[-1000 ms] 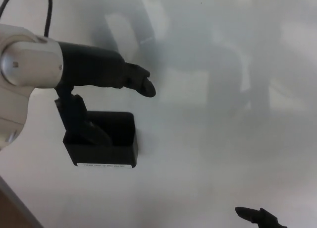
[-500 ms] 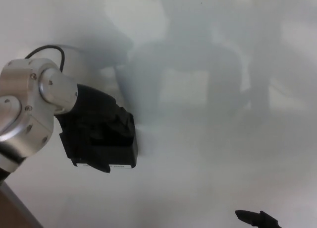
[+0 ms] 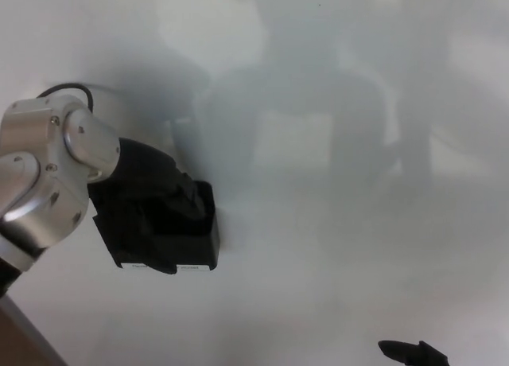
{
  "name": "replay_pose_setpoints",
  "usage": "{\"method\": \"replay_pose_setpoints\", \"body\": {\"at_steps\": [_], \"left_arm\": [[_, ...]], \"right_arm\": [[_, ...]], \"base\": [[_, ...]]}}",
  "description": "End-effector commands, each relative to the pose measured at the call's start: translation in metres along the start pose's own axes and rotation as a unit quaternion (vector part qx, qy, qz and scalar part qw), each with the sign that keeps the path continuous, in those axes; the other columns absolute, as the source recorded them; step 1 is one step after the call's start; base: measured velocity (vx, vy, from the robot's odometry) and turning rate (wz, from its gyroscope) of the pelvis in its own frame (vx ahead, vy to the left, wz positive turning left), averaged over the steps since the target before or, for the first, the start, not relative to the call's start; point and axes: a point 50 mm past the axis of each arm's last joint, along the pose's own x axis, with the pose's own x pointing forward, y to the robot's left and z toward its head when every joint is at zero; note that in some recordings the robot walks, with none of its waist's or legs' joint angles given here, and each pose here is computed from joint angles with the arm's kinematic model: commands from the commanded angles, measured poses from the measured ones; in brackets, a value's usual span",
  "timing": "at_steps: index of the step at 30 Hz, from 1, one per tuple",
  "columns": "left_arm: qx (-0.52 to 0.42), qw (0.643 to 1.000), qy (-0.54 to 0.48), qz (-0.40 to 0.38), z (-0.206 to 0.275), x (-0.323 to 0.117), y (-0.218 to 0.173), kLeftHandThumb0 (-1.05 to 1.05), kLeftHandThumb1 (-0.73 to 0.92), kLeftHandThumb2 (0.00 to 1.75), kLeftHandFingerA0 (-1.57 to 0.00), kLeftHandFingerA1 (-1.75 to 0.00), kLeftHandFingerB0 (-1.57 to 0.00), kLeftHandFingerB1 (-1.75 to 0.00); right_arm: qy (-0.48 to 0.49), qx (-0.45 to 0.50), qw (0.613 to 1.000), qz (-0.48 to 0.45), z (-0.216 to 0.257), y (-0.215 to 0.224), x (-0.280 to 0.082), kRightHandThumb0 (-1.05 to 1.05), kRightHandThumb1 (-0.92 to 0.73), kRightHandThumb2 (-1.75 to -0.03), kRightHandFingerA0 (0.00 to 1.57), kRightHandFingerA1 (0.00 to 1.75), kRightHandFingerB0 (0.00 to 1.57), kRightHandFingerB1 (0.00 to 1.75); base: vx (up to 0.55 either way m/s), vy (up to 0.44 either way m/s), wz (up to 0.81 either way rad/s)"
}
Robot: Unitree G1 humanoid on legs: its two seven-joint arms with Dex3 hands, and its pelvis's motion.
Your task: A magnetic marker holder is on the left hand side of the white board, the robot put the index and middle finger into the opening of the container and pull off the magnetic holder and hand it to a human on the left hand side.
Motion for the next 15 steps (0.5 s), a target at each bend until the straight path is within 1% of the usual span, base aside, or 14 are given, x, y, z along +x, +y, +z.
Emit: {"method": "replay_pose_setpoints", "body": {"at_steps": [1, 2, 3, 4, 5, 6, 7, 9, 10, 12, 13, 14, 15], "left_arm": [[-0.001, 1.0, 0.02, 0.023, -0.004, -0.003, 0.002, -0.81, 0.47, 0.83, -0.26, -0.5, -0.01, -0.04], [-0.001, 1.0, 0.02, 0.023, -0.004, -0.003, 0.002, -0.81, 0.47, 0.83, -0.26, -0.5, -0.01, -0.04], [0.0, 0.999, 0.025, 0.031, -0.004, -0.002, 0.003, -0.81, 0.53, 0.59, -0.17, -0.39, 0.0, -0.15], [0.002, 0.999, 0.031, 0.041, -0.004, -0.001, 0.004, -0.81, 0.53, 0.59, -0.17, -0.39, 0.0, -0.15], [0.003, 0.998, 0.038, 0.047, -0.005, 0.001, 0.004, -0.75, 0.46, 0.86, -0.03, -0.44, -0.06, -0.07], [0.003, 0.998, 0.045, 0.052, -0.007, 0.003, 0.004, -0.75, 0.46, 0.86, -0.03, -0.44, -0.06, -0.07], [0.003, 0.997, 0.05, 0.054, -0.008, 0.004, 0.004, -0.81, 0.53, 0.58, -0.15, -0.4, 0.0, -0.18], [0.003, 0.997, 0.054, 0.056, -0.01, 0.006, 0.003, -0.81, 0.53, 0.58, -0.15, -0.4, 0.0, -0.18], [0.005, 0.997, 0.057, 0.055, -0.011, 0.007, 0.003, -0.82, 0.54, 0.59, -0.18, -0.42, 0.0, -0.17], [0.005, 0.997, 0.059, 0.054, -0.012, 0.007, 0.003, -0.82, 0.54, 0.59, -0.18, -0.42, 0.0, -0.17], [0.01, 0.996, 0.07, 0.048, -0.016, 0.012, 0.002, -0.75, 0.44, 0.87, -0.03, -0.45, -0.04, -0.1], [0.004, 0.996, 0.074, 0.047, -0.017, 0.014, 0.002, -0.81, 0.51, 0.87, -0.01, -0.4, -0.13, -0.01], [-0.001, 0.996, 0.075, 0.047, -0.018, 0.016, 0.001, -0.81, 0.51, 0.87, -0.01, -0.4, -0.13, -0.01]], "right_arm": [[-0.001, -0.002, 1.0, -0.007, -0.002, -0.004, -0.004, -0.41, -0.61, -0.99, 0.87, 0.76, 0.51, 0.59], [-0.001, -0.002, 1.0, -0.007, -0.002, -0.004, -0.004, -0.41, -0.61, -0.99, 0.87, 0.76, 0.51, 0.59], [-0.001, -0.003, 1.0, -0.007, -0.002, -0.003, -0.004, -0.42, -0.76, -0.63, 0.89, 0.61, 0.6, 0.42], [-0.001, -0.003, 1.0, -0.007, -0.002, -0.003, -0.004, -0.42, -0.76, -0.63, 0.89, 0.61, 0.6, 0.42], [0.001, -0.001, 1.0, -0.006, -0.003, -0.004, -0.005, -0.42, -0.62, -0.99, 0.87, 0.75, 0.52, 0.59], [0.003, 0.002, 1.0, -0.006, -0.003, -0.004, -0.005, -0.42, -0.62, -0.99, 0.87, 0.75, 0.52, 0.59], [0.004, 0.003, 1.0, -0.006, -0.004, -0.004, -0.006, -0.41, -0.61, -0.99, 0.87, 0.75, 0.51, 0.59], [0.005, 0.004, 1.0, -0.004, -0.004, -0.004, -0.006, -0.41, -0.61, -0.99, 0.87, 0.75, 0.51, 0.59], [0.005, 0.003, 1.0, -0.004, -0.004, -0.003, -0.006, -0.42, -0.76, -0.63, 0.9, 0.6, 0.6, 0.42], [0.005, 0.003, 1.0, -0.003, -0.004, -0.003, -0.006, -0.42, -0.76, -0.63, 0.9, 0.6, 0.6, 0.42], [0.004, -0.002, 1.0, -0.002, -0.004, -0.003, -0.007, -0.41, -0.61, -1.0, 0.87, 0.75, 0.51, 0.6], [0.004, -0.001, 1.0, -0.002, -0.004, -0.003, -0.007, -0.42, -0.61, -0.99, 0.87, 0.75, 0.52, 0.6], [0.005, 0.0, 1.0, -0.003, -0.004, -0.002, -0.007, -0.42, -0.61, -0.99, 0.87, 0.75, 0.52, 0.6]], "base": [[0.0, 0.0, 0.0], [0.0, 0.0, 0.0], [0.0, 0.0, 0.0], [0.0, 0.0, 0.0], [0.0, 0.0, 0.0], [0.0, 0.0, 0.0], [0.0, 0.0, 0.0], [0.0, 0.0, 0.0], [0.0, 0.0, 0.0], [0.0, 0.0, 0.0], [0.0, 0.0, 0.0], [0.0, 0.0, 0.0], [0.0, 0.0, 0.0]]}}
